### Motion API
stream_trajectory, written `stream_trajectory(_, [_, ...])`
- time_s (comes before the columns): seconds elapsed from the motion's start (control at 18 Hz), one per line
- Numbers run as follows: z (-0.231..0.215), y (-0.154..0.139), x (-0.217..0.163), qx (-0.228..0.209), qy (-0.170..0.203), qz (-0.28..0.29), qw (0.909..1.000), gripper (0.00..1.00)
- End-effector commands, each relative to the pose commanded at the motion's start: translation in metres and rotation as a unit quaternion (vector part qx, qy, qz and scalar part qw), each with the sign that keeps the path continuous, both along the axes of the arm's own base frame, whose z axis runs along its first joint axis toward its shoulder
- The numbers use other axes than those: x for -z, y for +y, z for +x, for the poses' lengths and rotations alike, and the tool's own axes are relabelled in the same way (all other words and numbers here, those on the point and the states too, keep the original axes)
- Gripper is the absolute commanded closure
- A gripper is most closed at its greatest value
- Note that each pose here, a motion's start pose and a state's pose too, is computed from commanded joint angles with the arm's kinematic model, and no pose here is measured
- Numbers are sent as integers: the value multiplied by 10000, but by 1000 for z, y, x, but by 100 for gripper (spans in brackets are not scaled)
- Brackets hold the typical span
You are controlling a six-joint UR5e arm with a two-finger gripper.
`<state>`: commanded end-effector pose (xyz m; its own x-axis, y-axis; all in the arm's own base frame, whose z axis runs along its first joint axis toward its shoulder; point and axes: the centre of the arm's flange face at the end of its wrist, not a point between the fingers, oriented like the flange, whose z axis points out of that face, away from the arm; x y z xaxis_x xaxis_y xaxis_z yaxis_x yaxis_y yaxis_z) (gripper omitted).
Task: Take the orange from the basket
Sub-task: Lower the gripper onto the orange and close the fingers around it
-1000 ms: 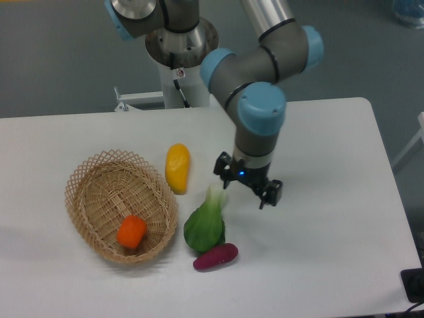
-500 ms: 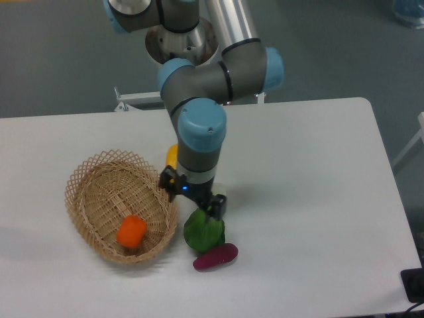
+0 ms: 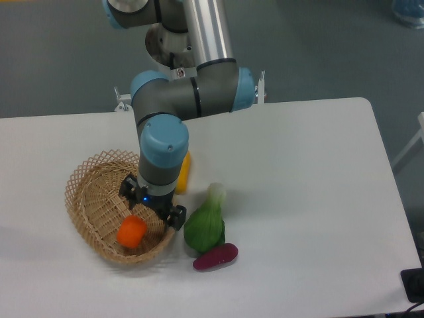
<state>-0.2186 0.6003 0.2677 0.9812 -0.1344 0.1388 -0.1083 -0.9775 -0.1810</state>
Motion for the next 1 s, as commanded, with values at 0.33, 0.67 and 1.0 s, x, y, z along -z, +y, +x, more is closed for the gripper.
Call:
stream_trajectory(0.33, [9, 6, 16, -117, -99, -137, 9998, 0])
stream_trajectory(0.67, [17, 20, 41, -220, -47, -94, 9997, 0])
stream_trajectory(1.0, [21, 27, 58, -166, 48, -267, 9995, 57])
